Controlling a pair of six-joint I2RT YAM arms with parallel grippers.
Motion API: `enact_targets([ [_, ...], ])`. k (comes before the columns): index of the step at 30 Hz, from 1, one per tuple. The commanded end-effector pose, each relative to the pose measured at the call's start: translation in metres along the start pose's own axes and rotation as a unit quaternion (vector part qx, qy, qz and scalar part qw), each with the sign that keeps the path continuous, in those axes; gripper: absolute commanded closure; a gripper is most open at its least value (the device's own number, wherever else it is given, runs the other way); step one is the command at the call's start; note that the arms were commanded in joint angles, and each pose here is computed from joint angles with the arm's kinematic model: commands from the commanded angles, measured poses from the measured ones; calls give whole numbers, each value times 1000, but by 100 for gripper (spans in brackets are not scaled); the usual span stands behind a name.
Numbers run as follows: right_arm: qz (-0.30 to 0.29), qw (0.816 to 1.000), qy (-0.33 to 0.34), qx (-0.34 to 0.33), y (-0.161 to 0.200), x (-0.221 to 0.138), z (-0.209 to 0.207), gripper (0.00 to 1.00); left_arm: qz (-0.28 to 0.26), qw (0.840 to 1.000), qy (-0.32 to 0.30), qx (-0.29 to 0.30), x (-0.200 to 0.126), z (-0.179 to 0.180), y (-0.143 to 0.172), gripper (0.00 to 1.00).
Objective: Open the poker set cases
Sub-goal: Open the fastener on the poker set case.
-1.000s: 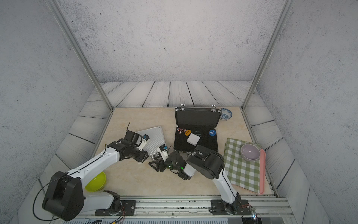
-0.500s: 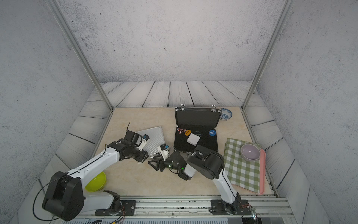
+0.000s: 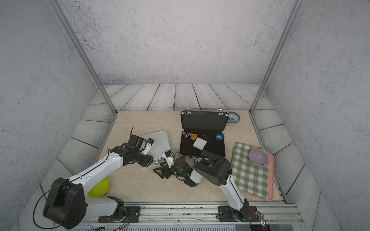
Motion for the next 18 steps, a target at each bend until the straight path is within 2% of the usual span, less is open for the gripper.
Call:
enact_targets([
  [1,15,1000,11,-4,3,7,-4,28,-11,1000,-4,0,-5,0,-5,39],
  [7,17,1000,18,1,1,11,-5,27,-10,1000,-1,0,-5,-1,-5,39],
  [18,33,999,-10,6,4,16,-2,28,-15,1000,-1,0,-6,-1,-5,39],
])
Point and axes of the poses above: each gripper's point midway between its finger pads, its own x axis out along the fingers, its own z axis along the line the jaws close on, y = z × x, the point moved 8 cm from there along -x, back along the fingers, and after that the axes turned 12 degrees about x, right-handed, at the moved point
